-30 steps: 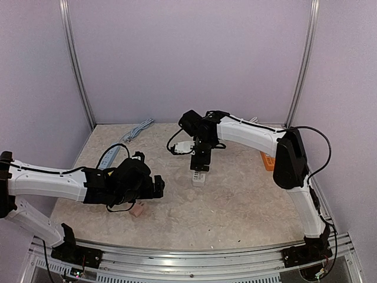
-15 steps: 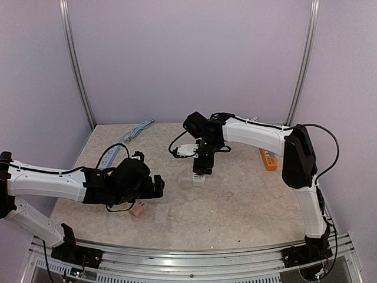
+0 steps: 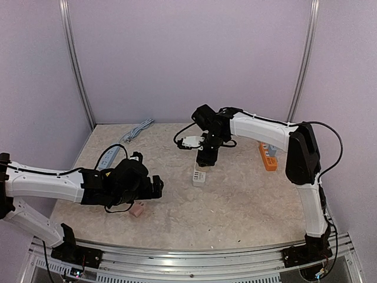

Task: Insert the plug
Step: Insert the plug into the socket.

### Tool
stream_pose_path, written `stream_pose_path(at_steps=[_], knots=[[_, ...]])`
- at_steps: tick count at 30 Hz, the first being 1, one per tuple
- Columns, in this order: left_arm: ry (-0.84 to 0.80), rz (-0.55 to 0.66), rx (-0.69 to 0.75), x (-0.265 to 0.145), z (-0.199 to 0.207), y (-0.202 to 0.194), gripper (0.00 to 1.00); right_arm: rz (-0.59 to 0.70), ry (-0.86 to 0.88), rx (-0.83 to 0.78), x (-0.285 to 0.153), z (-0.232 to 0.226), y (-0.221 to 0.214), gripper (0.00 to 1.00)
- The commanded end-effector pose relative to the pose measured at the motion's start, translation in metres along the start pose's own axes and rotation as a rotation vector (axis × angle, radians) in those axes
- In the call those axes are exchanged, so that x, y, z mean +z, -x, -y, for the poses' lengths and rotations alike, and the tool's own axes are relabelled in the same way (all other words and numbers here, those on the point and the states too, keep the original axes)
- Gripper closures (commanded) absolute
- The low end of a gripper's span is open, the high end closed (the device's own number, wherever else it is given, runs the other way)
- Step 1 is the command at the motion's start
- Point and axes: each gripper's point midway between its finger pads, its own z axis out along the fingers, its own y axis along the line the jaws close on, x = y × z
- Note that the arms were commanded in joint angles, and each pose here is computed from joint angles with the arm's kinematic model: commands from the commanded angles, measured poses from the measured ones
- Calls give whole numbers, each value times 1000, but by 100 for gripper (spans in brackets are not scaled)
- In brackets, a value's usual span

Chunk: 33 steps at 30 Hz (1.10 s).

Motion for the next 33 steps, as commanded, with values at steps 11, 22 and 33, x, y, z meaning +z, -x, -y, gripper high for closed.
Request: stream_pose_path(at_steps=[11,22,33], knots=[[-7,5,0,-1,1,-1,1,37,148,-15,1,-12,-2,57],[-3,8,-10,-2,0,1,1,-45,174,-39,18,-21,-19,62],[6,13,-3,-4,2,6,1,-191,208,-45,66,-44,-42,64]])
